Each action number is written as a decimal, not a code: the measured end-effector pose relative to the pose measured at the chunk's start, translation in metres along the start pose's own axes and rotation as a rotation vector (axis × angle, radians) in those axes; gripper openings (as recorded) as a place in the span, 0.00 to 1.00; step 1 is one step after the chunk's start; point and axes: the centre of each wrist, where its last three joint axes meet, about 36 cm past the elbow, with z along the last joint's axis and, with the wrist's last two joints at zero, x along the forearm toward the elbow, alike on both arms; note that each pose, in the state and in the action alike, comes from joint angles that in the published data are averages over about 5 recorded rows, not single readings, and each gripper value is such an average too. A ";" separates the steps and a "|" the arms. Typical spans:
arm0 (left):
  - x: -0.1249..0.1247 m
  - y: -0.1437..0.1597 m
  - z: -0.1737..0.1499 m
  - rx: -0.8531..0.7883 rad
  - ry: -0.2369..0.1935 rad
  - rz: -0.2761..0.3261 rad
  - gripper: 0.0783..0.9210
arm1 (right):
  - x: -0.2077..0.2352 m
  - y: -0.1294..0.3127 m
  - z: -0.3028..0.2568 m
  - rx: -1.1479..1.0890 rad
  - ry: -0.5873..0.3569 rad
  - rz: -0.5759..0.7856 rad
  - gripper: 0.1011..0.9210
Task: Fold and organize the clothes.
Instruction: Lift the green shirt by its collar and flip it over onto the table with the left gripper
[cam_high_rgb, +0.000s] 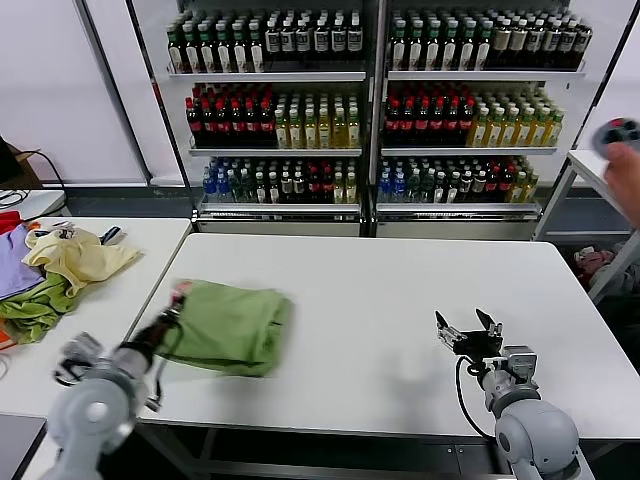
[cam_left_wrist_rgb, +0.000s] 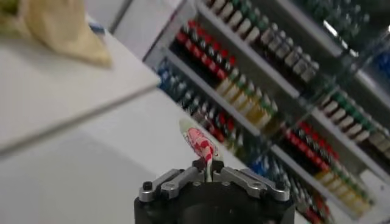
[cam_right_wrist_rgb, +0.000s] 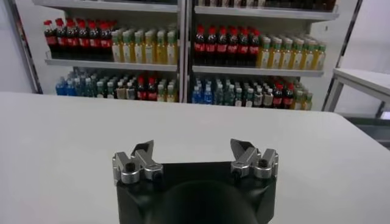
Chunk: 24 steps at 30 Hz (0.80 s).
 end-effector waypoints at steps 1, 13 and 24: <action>0.004 -0.001 -0.008 -0.001 -0.017 0.005 0.04 | 0.000 0.000 0.000 -0.001 -0.001 -0.001 0.88; 0.002 -0.073 0.024 -0.060 0.012 0.171 0.04 | 0.008 0.000 0.000 -0.006 -0.015 0.002 0.88; -0.060 -0.167 0.140 -0.144 0.169 0.257 0.04 | 0.012 -0.006 -0.005 -0.008 -0.035 0.010 0.88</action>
